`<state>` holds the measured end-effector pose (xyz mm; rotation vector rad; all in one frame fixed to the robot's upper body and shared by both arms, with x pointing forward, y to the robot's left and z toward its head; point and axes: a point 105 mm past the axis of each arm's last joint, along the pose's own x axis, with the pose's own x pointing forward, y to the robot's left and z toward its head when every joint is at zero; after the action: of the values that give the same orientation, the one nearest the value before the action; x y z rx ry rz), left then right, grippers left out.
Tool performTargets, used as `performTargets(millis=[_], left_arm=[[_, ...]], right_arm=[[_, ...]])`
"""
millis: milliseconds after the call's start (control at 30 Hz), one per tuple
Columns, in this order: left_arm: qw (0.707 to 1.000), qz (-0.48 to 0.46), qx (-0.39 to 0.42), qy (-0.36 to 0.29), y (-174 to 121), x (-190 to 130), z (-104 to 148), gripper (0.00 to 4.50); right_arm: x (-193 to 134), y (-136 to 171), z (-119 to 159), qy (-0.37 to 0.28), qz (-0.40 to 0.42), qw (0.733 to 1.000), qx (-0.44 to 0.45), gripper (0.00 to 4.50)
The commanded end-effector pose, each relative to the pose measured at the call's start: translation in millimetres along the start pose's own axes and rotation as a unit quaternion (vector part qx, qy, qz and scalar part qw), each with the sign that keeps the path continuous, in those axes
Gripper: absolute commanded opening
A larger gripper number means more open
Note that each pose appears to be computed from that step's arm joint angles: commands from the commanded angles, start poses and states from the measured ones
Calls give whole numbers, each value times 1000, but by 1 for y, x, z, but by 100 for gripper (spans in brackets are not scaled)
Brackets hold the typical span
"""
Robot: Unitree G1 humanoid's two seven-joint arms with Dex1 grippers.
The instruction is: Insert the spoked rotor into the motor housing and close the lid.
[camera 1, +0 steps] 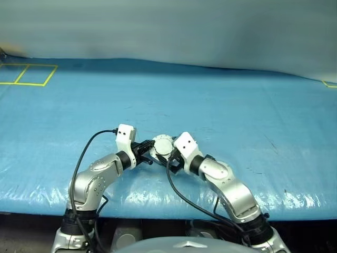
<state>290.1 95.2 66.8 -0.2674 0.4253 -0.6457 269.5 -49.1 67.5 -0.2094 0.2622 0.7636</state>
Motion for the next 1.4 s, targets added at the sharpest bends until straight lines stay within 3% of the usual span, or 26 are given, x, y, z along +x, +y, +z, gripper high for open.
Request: performTargets(millis=[33,200,433,867,1000,1100,1400], left_arm=[[1000,3,3,8,2,-1,-3,0],[1000,0,8,10,3,-1,-3,0],[1000,-11,18,10,0,1,-1,0],[1000,-4,20,10,1,-1,-4,0],[1000,-1,18,9,1,-2,-5,0],[1000,2,17,8,2,-3,-6,0],[1000,7,14,7,4,-5,-6,0]], right_arm=[[-21,-7,3,-20,-8,998,63,447],[-41,-11,1,-44,-20,976,211,447],[-37,-8,-8,-72,-14,899,431,447],[-10,22,-6,-74,75,798,593,447],[-2,20,-4,-95,89,745,654,447],[1,19,-7,-93,88,720,682,447],[0,35,-24,-20,91,728,679,154]])
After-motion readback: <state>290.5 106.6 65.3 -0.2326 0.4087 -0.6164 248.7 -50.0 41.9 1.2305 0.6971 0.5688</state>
